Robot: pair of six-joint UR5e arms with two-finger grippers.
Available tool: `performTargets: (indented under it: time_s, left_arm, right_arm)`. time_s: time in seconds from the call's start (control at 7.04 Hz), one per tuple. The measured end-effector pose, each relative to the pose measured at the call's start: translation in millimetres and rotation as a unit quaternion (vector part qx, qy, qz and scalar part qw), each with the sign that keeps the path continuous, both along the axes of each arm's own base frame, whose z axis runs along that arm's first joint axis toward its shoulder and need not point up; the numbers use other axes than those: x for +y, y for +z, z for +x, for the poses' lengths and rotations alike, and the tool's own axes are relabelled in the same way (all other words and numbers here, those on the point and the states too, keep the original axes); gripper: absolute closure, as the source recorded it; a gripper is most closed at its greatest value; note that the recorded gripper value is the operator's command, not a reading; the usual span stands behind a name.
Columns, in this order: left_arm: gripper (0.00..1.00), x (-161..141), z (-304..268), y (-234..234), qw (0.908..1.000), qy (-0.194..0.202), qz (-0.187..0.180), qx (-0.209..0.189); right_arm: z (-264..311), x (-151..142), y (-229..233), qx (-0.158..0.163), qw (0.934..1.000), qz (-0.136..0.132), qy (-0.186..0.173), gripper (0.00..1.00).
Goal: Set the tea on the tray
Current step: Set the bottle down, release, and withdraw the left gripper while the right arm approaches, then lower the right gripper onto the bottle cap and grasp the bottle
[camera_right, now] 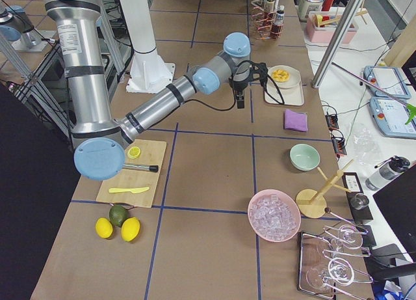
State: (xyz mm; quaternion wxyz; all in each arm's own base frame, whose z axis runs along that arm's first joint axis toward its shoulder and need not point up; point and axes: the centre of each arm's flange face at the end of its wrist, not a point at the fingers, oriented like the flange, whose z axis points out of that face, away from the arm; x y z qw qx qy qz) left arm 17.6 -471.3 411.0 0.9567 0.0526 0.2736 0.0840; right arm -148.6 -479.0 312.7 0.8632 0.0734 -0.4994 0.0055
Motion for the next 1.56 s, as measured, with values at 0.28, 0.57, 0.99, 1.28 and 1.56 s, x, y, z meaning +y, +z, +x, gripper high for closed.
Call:
performTargets:
  time_s: [0.28, 0.57, 0.99, 1.28, 1.56]
  left_arm:
    - [0.0, 5, -97, 92, 0.9991, 0.008, -0.024, 0.033]
    - [0.0, 22, -142, 178, 0.9968, -0.006, -0.041, 0.068]
    - [0.0, 42, -144, 217, 0.9936, -0.015, -0.055, 0.097]
    - [0.0, 42, -143, 217, 0.993, -0.016, -0.054, 0.103]
    - [0.0, 42, -143, 216, 0.993, -0.016, -0.053, 0.104]
  right_arm:
    - [-69, 1, -82, -0.011, 0.999, -0.041, -0.01, 0.0]
    - [-134, 15, -162, 0.032, 0.998, -0.053, -0.014, 0.0]
    - [-230, 53, -230, 0.065, 0.997, -0.04, 0.002, 0.0]
    - [-280, 42, -272, 0.081, 0.9958, -0.037, 0.024, 0.01]
    - [-318, 24, -286, 0.115, 0.9921, -0.018, 0.047, 0.02]
